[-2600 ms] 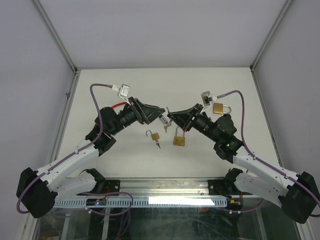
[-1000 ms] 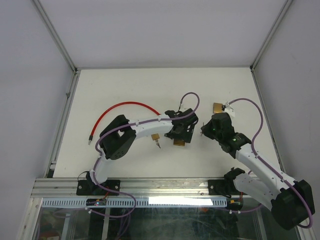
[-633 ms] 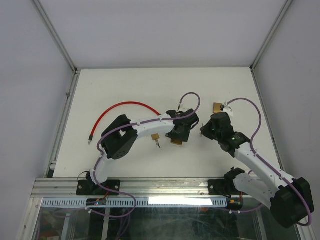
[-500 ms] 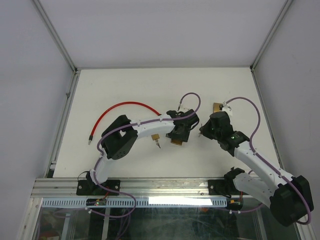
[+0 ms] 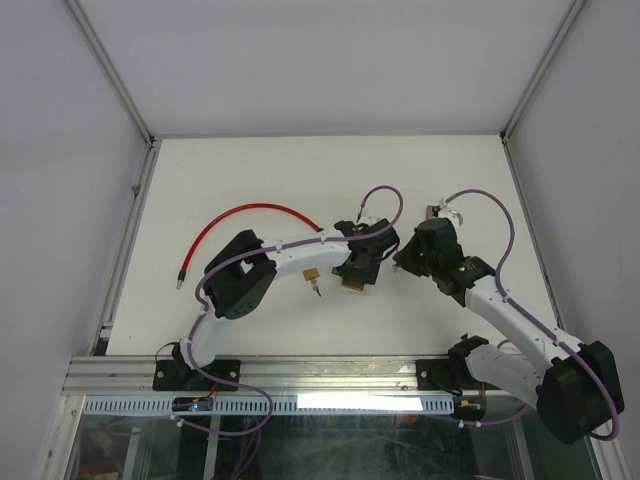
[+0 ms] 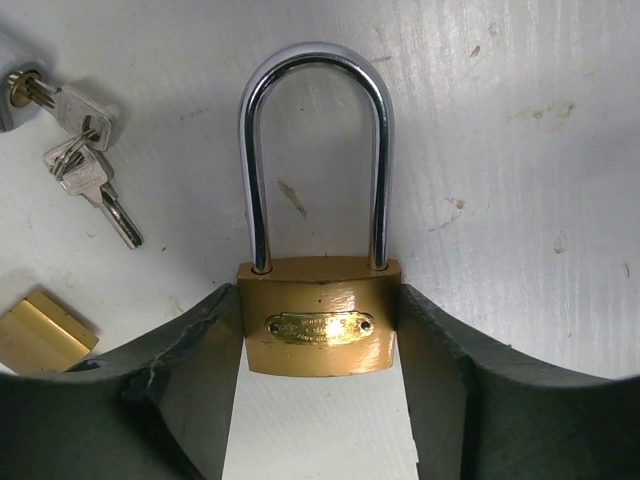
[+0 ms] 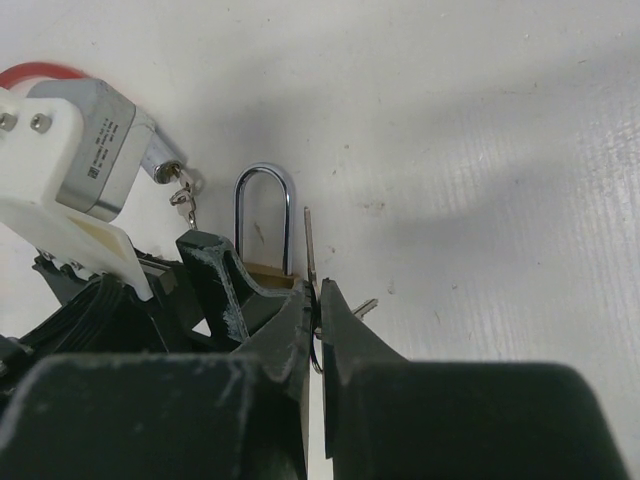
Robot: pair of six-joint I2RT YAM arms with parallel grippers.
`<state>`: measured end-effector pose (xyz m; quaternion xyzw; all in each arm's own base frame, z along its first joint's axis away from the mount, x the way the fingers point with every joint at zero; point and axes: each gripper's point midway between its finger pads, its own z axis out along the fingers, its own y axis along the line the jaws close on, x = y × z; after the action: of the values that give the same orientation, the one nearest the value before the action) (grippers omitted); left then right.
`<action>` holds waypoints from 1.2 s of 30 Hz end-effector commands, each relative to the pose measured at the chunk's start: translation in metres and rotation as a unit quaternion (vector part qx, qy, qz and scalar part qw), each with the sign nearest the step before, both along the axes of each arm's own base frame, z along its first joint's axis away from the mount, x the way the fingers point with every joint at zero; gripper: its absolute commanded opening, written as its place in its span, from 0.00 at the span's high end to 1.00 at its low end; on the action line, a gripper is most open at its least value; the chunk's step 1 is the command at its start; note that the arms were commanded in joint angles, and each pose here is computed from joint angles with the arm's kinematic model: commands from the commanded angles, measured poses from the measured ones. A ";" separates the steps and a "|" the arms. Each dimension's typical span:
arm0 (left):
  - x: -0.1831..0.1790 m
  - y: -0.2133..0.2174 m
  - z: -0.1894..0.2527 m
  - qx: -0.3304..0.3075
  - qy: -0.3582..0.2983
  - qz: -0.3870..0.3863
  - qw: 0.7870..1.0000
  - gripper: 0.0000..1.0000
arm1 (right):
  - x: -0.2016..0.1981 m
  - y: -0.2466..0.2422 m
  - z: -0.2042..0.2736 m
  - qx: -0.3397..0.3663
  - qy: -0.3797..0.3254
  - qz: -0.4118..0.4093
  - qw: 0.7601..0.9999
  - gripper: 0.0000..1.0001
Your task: Unlock with the key
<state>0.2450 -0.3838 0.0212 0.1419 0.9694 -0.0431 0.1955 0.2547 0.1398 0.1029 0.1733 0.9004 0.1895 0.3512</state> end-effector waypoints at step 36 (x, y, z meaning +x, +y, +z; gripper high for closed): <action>0.047 0.051 0.154 -0.270 0.000 0.238 0.933 0.79 | -0.034 0.142 0.060 0.187 -0.066 0.231 0.952 1.00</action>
<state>0.2846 -0.3184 0.1218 -0.1196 0.9577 -0.1659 0.2027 0.2184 0.2545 0.1408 0.0274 0.8662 0.3929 0.3075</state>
